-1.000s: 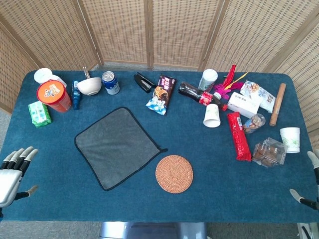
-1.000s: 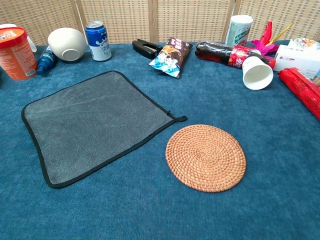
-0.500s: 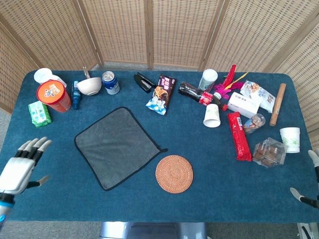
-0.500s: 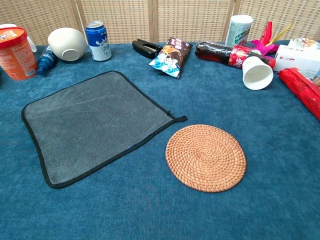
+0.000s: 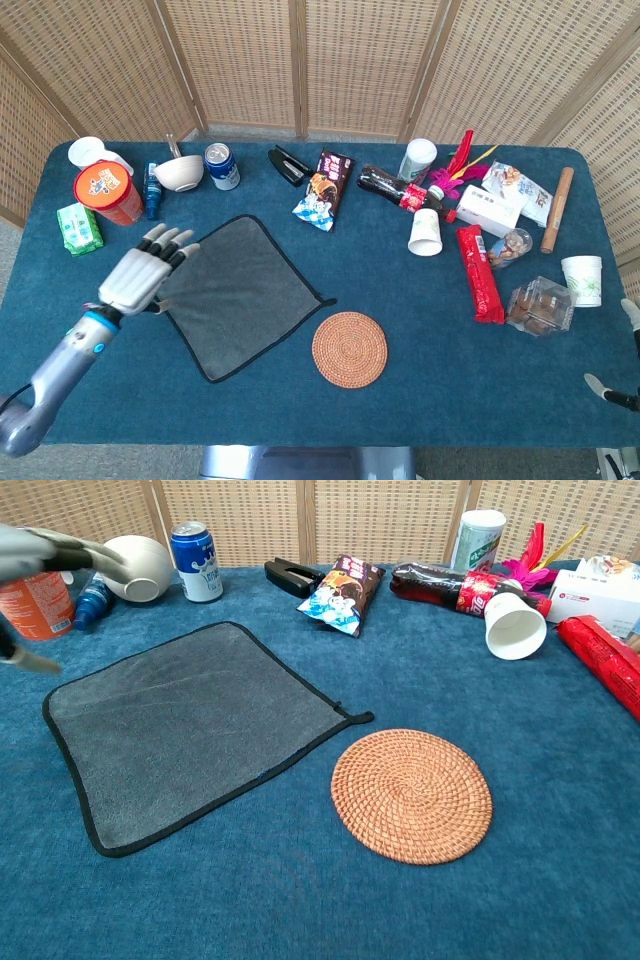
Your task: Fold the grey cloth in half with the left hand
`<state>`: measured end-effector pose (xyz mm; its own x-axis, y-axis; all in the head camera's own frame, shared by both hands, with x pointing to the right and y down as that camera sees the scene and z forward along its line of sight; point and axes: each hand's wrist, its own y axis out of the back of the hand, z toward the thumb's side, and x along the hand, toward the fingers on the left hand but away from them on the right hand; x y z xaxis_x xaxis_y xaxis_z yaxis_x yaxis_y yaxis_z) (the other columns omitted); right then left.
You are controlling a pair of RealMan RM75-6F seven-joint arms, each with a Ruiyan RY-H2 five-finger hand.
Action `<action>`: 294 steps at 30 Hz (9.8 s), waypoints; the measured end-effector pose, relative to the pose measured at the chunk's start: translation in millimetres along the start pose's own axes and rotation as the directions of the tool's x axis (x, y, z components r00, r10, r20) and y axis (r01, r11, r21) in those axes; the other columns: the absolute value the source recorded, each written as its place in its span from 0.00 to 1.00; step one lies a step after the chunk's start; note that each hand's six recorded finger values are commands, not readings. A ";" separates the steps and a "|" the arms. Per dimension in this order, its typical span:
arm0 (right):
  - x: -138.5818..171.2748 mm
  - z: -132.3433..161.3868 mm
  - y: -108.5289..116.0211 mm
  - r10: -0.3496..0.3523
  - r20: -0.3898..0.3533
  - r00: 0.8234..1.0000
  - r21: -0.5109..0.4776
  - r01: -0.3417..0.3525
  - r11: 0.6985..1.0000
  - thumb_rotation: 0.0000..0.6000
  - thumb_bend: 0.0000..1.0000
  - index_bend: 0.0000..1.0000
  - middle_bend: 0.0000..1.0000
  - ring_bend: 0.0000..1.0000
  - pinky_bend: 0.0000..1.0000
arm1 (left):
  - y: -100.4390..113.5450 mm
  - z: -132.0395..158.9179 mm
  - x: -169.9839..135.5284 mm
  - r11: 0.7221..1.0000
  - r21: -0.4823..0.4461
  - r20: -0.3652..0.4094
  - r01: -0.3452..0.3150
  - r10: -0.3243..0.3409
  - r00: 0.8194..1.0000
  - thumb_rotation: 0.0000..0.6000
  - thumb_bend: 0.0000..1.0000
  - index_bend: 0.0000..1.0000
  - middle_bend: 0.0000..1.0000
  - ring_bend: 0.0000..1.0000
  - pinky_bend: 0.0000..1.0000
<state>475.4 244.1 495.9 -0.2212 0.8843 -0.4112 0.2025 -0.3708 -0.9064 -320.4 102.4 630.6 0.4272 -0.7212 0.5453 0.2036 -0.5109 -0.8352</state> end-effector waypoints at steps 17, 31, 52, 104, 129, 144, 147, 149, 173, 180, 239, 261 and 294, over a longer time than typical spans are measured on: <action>-3.8 -7.8 7.2 -0.049 0.032 0.998 0.015 0.048 0.999 1.00 0.00 0.00 0.00 0.00 0.00 | -3.0 59.1 98.5 0.976 0.211 0.134 0.049 -0.078 0.988 1.00 0.16 0.13 0.00 0.00 0.05; -2.7 -12.8 14.8 -0.073 0.045 0.996 0.004 0.073 0.997 1.00 0.00 0.00 0.00 0.00 0.00 | -5.7 103.7 142.5 0.954 0.290 0.184 0.074 -0.131 0.974 1.00 0.20 0.16 0.00 0.00 0.05; -1.5 -14.6 19.2 -0.090 0.041 0.995 -0.008 0.090 0.996 1.00 0.00 0.00 0.00 0.00 0.00 | -13.0 125.5 177.9 0.931 0.355 0.155 0.082 -0.145 0.977 1.00 0.35 0.31 0.00 0.00 0.08; 3.7 -13.6 24.4 -0.100 0.026 0.995 -0.030 0.101 0.994 1.00 0.00 0.00 0.00 0.00 0.00 | -21.6 140.2 190.9 0.899 0.429 0.139 0.093 -0.167 0.976 1.00 0.34 0.48 0.00 0.00 0.09; 5.1 -13.1 25.9 -0.101 0.023 0.995 -0.036 0.102 0.994 1.00 0.00 0.00 0.00 0.00 0.00 | -21.3 141.2 195.2 0.881 0.464 0.133 0.087 -0.166 0.977 1.00 0.34 0.47 0.00 0.00 0.09; 6.2 -13.1 27.4 -0.103 0.020 0.994 -0.044 0.104 0.994 1.00 0.00 0.00 0.00 0.00 0.00 | -21.9 141.2 192.9 0.875 0.476 0.127 0.091 -0.171 0.977 1.00 0.35 0.56 0.00 0.00 0.09; 6.5 -12.9 27.6 -0.103 0.019 0.994 -0.043 0.104 0.994 1.00 0.00 0.00 0.00 0.00 0.00 | -20.2 141.0 192.7 0.879 0.469 0.126 0.090 -0.168 0.978 1.00 0.35 0.49 0.00 0.00 0.09; 6.7 -12.7 27.8 -0.104 0.018 0.994 -0.043 0.104 0.994 1.00 0.00 0.00 0.00 0.00 0.00 | -18.2 140.6 192.5 0.885 0.456 0.126 0.089 -0.164 0.978 1.00 0.35 0.40 0.00 0.00 0.09; 7.6 -12.2 28.5 -0.106 0.018 0.994 -0.046 0.107 0.993 1.00 0.00 0.00 0.00 0.00 0.00 | -18.4 140.0 188.8 0.889 0.446 0.154 0.104 -0.191 0.969 1.00 0.33 0.35 0.00 0.00 0.10; 7.3 -12.2 28.2 -0.105 0.016 0.994 -0.047 0.105 0.993 1.00 0.00 0.00 0.00 0.00 0.00 | -22.3 136.1 187.1 0.887 0.448 0.146 0.114 -0.199 0.969 1.00 0.34 0.43 0.00 0.00 0.10; 9.4 -8.3 26.9 -0.097 0.000 0.995 -0.044 0.097 0.994 1.00 0.00 0.00 0.00 0.00 0.00 | -14.0 126.1 167.9 0.887 0.455 0.145 0.085 -0.168 0.975 1.00 0.50 0.55 0.00 0.00 0.12; 13.3 -2.0 26.2 -0.090 -0.026 0.996 -0.051 0.088 0.995 1.00 0.00 0.00 0.00 0.00 0.00 | -23.0 90.2 84.7 0.895 0.424 0.130 0.139 -0.212 0.969 1.00 0.50 0.54 0.00 0.00 0.06; 13.9 -0.9 24.8 -0.079 -0.031 0.996 -0.050 0.077 0.996 1.00 0.00 0.00 0.00 0.00 0.00 | -50.9 57.9 20.6 0.910 0.388 0.139 0.148 -0.217 0.966 1.00 0.50 0.54 0.00 0.00 0.06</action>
<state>478.2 247.4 467.7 -0.2070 0.9192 -0.3350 0.2320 -0.2866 -0.9295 -271.0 140.6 680.2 0.4911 -0.5210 0.6981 0.5903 -0.3903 -0.7065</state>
